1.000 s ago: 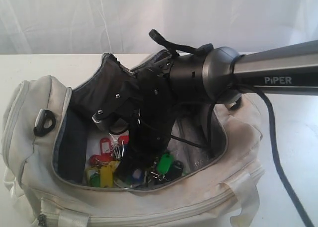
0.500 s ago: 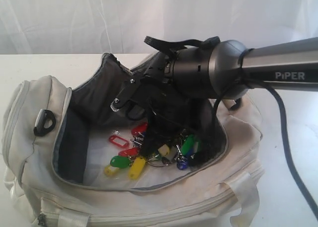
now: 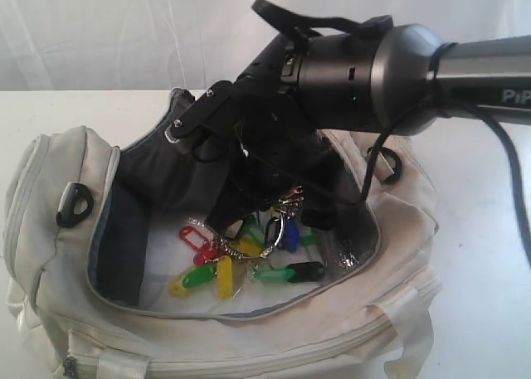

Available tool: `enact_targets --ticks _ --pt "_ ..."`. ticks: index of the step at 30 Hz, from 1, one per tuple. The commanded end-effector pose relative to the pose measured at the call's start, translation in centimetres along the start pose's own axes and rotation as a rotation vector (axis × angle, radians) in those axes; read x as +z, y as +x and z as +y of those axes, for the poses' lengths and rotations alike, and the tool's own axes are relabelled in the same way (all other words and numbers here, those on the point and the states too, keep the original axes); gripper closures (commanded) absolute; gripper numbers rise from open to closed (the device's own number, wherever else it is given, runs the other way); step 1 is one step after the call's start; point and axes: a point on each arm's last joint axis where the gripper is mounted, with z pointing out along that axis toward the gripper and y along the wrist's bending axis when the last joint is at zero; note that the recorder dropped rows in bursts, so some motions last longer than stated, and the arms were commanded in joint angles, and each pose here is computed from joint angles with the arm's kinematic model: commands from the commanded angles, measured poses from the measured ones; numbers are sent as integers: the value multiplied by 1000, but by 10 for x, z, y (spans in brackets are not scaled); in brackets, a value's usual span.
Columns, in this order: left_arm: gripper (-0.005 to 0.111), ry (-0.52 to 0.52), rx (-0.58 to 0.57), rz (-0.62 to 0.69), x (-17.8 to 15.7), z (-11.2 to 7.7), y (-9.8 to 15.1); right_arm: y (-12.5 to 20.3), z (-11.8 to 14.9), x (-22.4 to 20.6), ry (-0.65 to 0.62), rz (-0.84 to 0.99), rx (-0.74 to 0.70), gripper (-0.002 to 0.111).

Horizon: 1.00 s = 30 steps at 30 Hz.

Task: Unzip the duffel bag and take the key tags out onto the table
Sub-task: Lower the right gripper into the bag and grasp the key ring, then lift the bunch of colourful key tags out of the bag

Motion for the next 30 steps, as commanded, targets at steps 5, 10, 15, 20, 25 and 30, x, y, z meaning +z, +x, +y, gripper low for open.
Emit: enact_targets --ticks 5,10,15,20,25,30 --pt "107 11 -7 6 0 -1 2 -4 -14 -43 22 -115 28 108" --pt "107 11 -7 6 0 -1 2 -8 -18 -63 30 -202 38 108" --pt "107 11 -7 6 0 -1 2 -12 -22 -78 38 -297 43 108" --pt "107 11 -7 6 0 -1 2 -13 -25 -97 47 -376 51 108" --pt "107 14 -11 5 0 -1 2 -10 -30 -119 60 -427 59 108" --pt "107 14 -11 5 0 -1 2 -6 -34 -138 72 -470 61 108"
